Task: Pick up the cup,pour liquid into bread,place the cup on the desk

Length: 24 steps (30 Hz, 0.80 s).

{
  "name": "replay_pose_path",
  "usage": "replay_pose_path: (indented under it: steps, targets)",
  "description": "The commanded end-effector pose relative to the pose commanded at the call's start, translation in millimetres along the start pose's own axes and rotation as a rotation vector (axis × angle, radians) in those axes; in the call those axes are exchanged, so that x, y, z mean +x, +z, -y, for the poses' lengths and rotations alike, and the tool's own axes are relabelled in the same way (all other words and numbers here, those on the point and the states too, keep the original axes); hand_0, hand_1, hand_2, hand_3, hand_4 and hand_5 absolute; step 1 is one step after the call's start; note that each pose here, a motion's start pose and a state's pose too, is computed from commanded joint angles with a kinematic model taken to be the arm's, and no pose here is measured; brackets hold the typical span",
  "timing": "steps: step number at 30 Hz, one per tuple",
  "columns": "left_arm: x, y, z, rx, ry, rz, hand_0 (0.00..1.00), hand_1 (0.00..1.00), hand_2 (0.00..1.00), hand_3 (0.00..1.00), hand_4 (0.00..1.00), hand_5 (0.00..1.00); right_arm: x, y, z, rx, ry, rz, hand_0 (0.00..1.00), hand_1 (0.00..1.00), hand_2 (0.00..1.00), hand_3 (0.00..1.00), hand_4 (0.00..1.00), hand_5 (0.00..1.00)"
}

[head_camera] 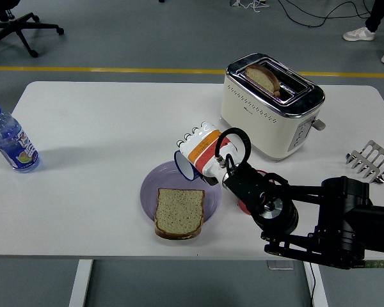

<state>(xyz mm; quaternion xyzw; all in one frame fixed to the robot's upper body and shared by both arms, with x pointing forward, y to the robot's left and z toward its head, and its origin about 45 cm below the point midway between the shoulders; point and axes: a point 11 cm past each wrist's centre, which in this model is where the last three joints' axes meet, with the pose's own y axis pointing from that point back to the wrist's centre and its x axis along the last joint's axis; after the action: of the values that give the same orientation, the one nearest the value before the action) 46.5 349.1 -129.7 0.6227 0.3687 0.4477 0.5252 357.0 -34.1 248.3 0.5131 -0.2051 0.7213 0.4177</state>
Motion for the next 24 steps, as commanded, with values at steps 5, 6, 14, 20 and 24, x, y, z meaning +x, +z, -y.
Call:
replay_pose_path:
  steps: [5,6,14,20,24]
  targets:
    - [-0.5,-0.5,0.1,0.001,-0.001,0.000,0.679,0.744,0.754,0.647,0.410,0.998,1.9,-0.4,0.9,-0.001,0.007,0.014,0.131,0.126,0.315,0.413,0.650,0.111]
    - [-0.6,-0.4,0.1,0.001,-0.001,0.000,0.679,0.744,0.754,0.647,0.410,0.998,2.1,-0.1,1.1,-0.004,0.008,0.022,0.131,0.126,0.315,0.413,0.650,0.111]
    - [-0.9,-0.2,0.1,0.001,-0.002,0.001,0.679,0.744,0.755,0.646,0.410,0.998,10.7,7.9,-0.8,-0.039,0.066,0.128,0.128,0.125,0.314,0.413,0.650,0.115]
    - [-0.5,0.8,-0.1,-0.001,-0.001,0.000,0.680,0.744,0.754,0.646,0.410,0.998,23.4,37.7,-7.1,-0.130,0.148,0.339,0.130,0.122,0.313,0.411,0.656,0.131]
    - [-0.4,0.8,0.0,-0.002,-0.001,-0.004,0.679,0.743,0.754,0.646,0.410,0.998,33.9,70.1,-17.5,-0.221,0.206,0.574,0.144,0.126,0.321,0.423,0.653,0.144]
